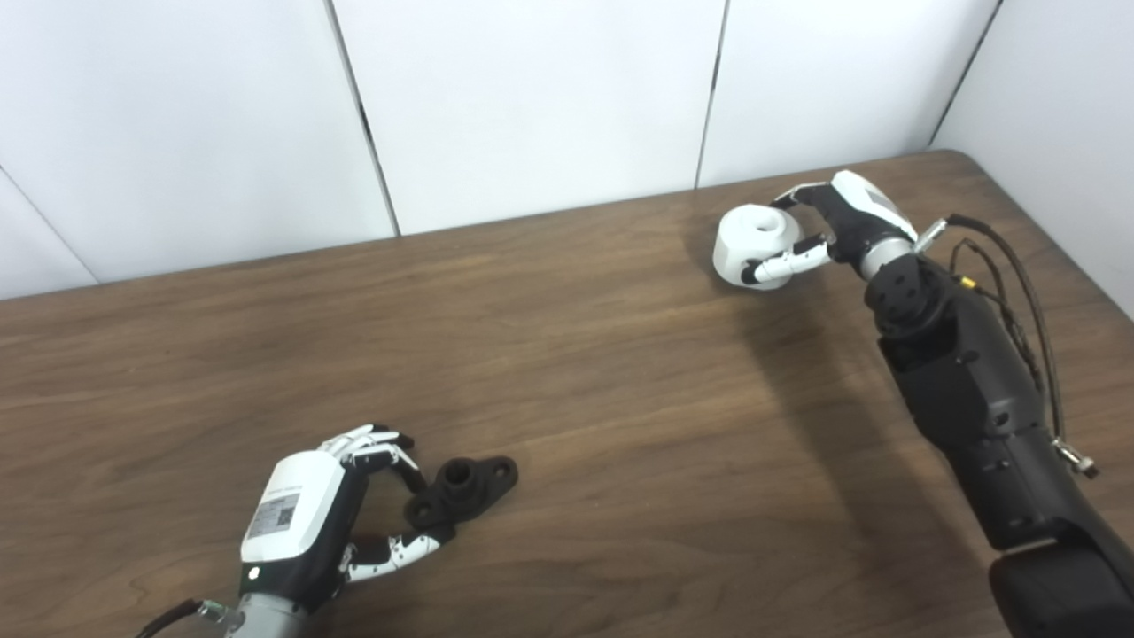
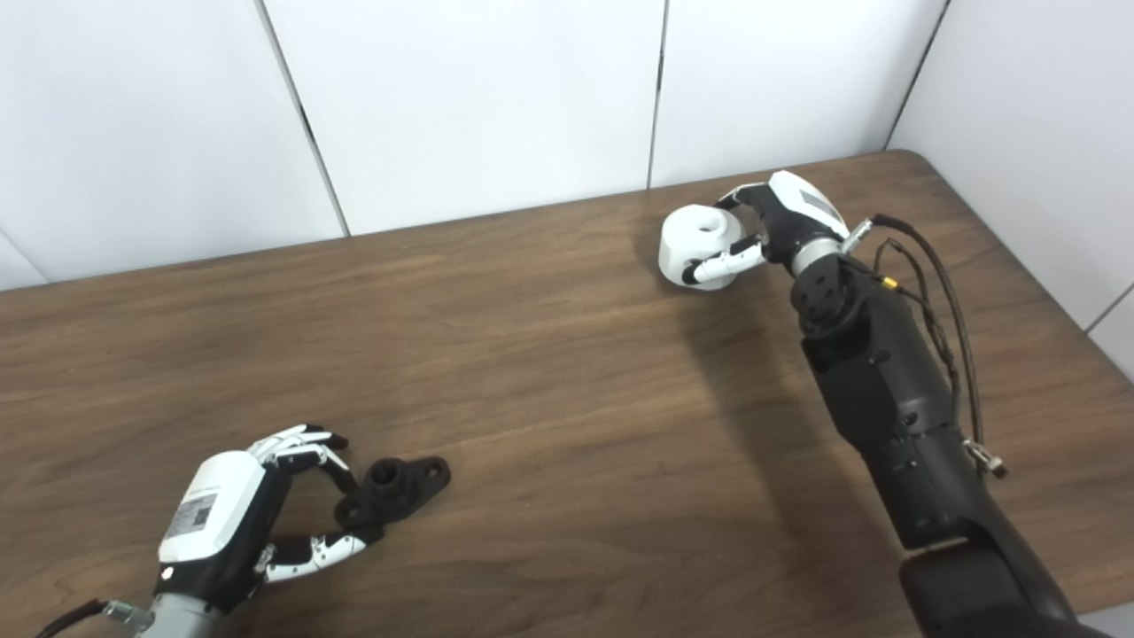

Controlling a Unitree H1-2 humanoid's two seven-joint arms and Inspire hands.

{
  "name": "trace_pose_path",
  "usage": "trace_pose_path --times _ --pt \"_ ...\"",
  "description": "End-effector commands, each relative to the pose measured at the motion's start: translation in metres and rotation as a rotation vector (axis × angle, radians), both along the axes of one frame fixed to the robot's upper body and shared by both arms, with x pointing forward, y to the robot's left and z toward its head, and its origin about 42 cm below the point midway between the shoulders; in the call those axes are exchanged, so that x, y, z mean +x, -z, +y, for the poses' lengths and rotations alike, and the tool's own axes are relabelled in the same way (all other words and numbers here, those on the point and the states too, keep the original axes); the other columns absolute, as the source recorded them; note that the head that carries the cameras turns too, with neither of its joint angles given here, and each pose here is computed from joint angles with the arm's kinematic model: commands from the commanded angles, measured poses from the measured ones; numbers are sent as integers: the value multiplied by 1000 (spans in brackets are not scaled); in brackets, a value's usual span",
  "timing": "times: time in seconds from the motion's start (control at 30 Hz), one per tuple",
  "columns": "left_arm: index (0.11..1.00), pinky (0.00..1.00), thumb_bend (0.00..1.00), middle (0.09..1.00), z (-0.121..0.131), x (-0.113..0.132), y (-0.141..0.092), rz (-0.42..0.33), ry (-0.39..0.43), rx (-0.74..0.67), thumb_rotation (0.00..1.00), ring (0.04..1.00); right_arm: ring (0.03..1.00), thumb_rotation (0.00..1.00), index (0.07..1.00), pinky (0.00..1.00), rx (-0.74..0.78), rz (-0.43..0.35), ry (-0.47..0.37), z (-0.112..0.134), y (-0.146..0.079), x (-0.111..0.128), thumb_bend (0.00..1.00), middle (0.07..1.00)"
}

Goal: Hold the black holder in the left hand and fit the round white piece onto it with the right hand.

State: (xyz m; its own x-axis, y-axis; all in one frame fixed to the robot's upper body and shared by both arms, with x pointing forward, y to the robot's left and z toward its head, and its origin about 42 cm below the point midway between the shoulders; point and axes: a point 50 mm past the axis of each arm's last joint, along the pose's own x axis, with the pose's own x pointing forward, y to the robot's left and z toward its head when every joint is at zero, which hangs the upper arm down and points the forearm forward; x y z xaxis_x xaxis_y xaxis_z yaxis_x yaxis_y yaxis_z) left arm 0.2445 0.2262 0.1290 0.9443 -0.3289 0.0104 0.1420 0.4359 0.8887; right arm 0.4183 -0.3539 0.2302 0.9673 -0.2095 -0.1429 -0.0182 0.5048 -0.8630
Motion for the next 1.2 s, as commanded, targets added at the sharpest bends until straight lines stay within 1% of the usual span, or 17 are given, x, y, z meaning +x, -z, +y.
trace_pose_path --times 0.0,0.2,0.4,0.57,0.6,0.63,0.67,0.87,0.97,1.17 --pt "486 831 522 764 7 -7 16 90 -20 45 53 849 978 266 693 991 -36 -97 -1 -4 -32 6 764 904" --pt "486 826 522 765 6 -7 14 92 -22 39 53 848 975 258 678 969 -33 -96 2 -5 -31 5 764 902" --pt "486 821 522 761 7 -7 15 88 -19 40 53 845 947 200 643 949 -54 -127 -13 -5 -29 4 761 876" --pt "486 824 522 766 6 -7 14 97 -20 44 54 848 930 186 608 934 -73 -154 -29 -6 -26 3 758 857" --pt "486 825 522 767 6 -7 14 97 -18 44 54 849 930 166 552 941 -73 -161 -31 -6 -26 3 643 855" --pt "486 825 522 767 5 -7 14 97 -17 43 54 848 927 153 516 941 -73 -168 -32 -7 -25 3 572 849" --pt "486 827 522 766 5 -7 14 97 -18 41 54 848 921 146 500 935 -74 -178 -33 -7 -24 2 543 841" --pt "486 823 522 765 5 -7 15 93 -16 42 54 845 889 134 485 885 -82 -236 -49 -8 -22 2 524 801" --pt "486 823 522 762 5 -7 15 93 -19 35 53 844 881 132 484 866 -96 -241 -65 -8 -22 1 523 791" --pt "486 820 522 763 2 -6 15 95 -21 40 53 847 869 132 484 852 -103 -242 -72 -10 -23 -1 524 783"
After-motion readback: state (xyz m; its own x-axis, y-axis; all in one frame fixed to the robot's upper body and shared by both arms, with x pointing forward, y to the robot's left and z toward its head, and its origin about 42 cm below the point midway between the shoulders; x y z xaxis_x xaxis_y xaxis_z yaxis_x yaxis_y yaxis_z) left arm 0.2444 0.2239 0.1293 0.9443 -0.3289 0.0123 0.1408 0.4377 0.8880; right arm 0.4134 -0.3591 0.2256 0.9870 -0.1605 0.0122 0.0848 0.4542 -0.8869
